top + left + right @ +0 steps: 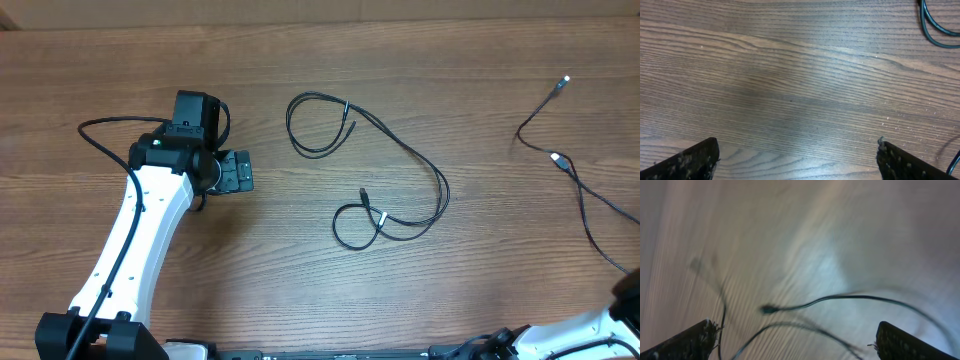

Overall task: Untangle cables
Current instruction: 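Move the empty right gripper toward the thin cables at center, then grasp a thin black cable with the right gripper and lift it, then carry the thin cable to the upper right and drop it off the table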

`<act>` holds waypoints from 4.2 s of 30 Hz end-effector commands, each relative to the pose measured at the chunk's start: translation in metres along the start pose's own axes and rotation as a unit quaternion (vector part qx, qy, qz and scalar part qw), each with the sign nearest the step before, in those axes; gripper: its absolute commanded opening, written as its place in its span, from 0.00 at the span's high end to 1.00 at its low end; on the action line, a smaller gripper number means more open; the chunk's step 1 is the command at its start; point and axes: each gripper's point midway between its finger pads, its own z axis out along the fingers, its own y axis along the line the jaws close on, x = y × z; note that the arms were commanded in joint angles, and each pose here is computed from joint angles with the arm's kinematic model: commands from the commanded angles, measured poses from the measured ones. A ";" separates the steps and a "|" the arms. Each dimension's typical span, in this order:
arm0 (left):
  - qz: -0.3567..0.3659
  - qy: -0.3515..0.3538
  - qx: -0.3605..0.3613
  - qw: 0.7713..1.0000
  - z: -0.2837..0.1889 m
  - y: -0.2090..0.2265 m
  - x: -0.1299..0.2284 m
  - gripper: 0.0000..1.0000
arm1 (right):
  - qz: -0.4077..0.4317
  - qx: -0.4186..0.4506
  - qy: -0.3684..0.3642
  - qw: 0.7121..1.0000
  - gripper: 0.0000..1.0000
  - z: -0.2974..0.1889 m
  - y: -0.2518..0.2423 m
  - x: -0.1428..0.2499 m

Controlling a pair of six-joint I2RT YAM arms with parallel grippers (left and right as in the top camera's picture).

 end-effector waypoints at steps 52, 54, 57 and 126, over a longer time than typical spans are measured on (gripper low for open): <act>0.009 0.004 0.003 1.000 0.002 0.000 0.002 0.00 | -0.444 -0.132 0.371 0.805 0.62 0.118 0.115 0.383; 0.009 0.004 0.003 1.000 0.002 0.000 0.002 0.00 | -0.444 -0.132 0.372 0.805 0.78 0.119 0.113 0.384; 0.009 0.004 0.003 1.000 0.002 0.000 0.002 0.00 | -0.444 -0.133 0.371 0.805 0.96 0.119 0.114 0.384; 0.009 0.004 0.003 1.000 0.002 0.000 0.002 0.01 | -0.560 -0.102 0.314 0.759 0.27 0.079 0.157 0.376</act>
